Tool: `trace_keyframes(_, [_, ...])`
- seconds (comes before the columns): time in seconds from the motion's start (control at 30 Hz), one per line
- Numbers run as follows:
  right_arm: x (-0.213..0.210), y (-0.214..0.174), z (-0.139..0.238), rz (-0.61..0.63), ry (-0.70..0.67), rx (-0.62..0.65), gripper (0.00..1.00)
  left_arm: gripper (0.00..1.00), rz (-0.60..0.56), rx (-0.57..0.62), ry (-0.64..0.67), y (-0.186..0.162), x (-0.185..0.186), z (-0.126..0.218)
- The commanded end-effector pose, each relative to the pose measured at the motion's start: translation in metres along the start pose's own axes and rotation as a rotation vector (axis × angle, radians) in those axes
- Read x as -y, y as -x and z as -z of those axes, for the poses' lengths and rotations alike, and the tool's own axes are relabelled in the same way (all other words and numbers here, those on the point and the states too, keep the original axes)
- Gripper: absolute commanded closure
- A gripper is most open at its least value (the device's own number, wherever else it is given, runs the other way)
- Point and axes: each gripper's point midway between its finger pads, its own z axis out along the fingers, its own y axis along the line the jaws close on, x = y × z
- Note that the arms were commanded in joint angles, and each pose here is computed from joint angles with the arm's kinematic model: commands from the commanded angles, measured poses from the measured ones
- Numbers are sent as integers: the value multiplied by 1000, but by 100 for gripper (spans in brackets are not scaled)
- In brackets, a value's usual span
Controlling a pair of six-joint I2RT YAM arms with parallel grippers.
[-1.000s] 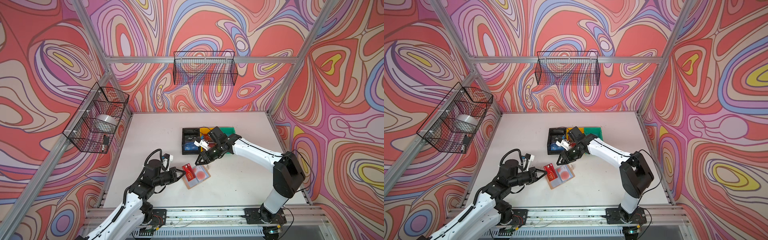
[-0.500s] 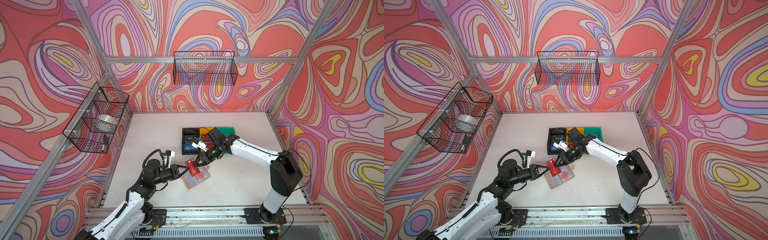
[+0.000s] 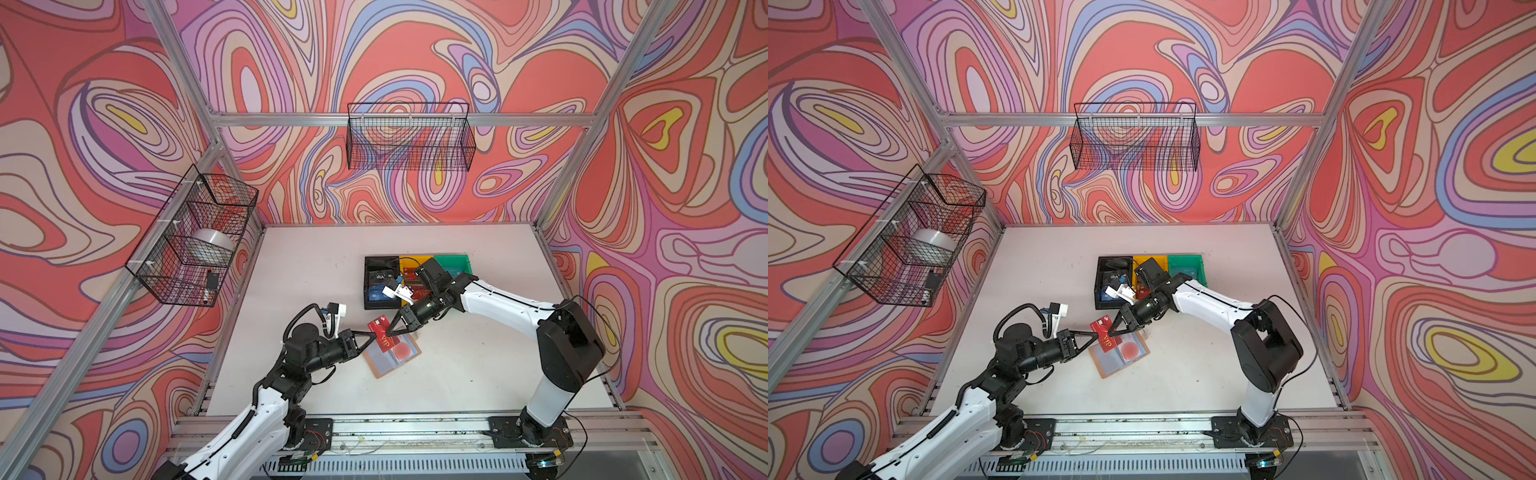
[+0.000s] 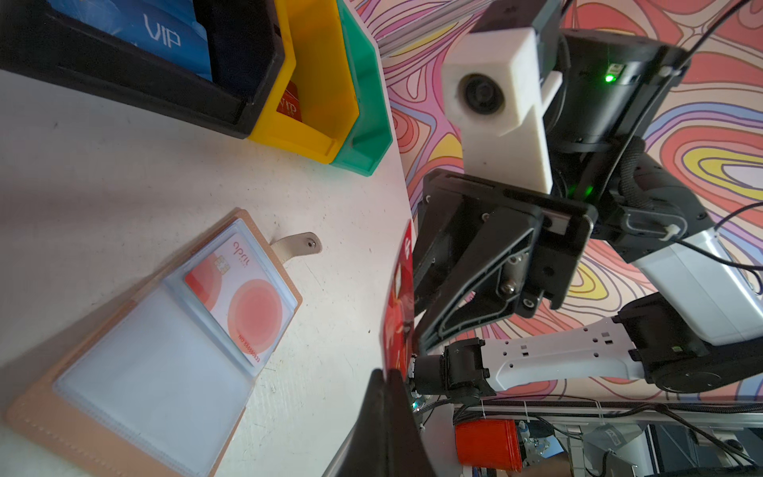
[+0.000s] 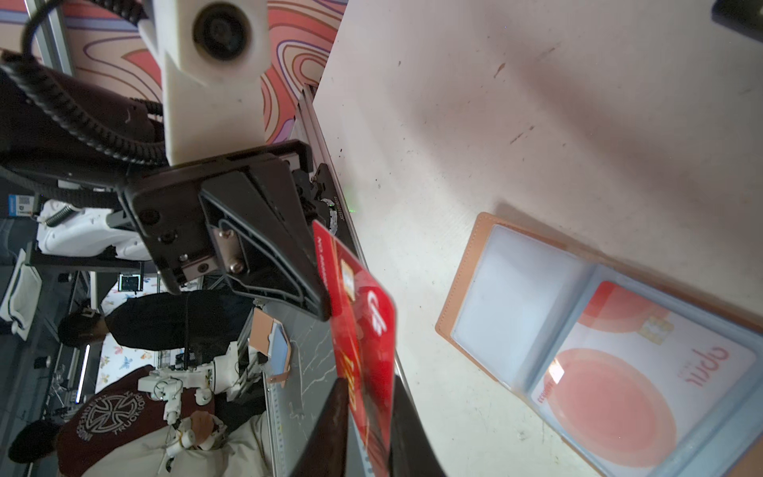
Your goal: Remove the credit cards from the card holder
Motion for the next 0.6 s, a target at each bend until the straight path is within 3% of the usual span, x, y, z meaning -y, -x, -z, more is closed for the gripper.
trace_keyframes(0.0, [-13, 0, -3, 30, 74, -16, 88, 100, 6, 21, 3, 4, -3, -1])
trace_keyframes(0.03, [-14, 0, -2, 33, 75, -16, 90, 100, 8, 18, 5, 3, -3, -1])
trace_keyframes(0.17, [-5, -3, -8, 11, 62, -58, 99, 83, 13, 9, 35, -1, -11, 1])
trace_keyframes(0.27, [1, -6, -7, 7, 22, -99, 100, 70, 19, 9, 68, -4, -18, 3])
trace_keyframes(0.43, [8, -11, -1, 31, -64, -179, 100, 67, 16, 11, 100, -6, -23, 8])
trace_keyframes(0.57, [21, -16, 18, 111, -237, -274, 100, 67, 21, 9, 135, -9, -29, 10])
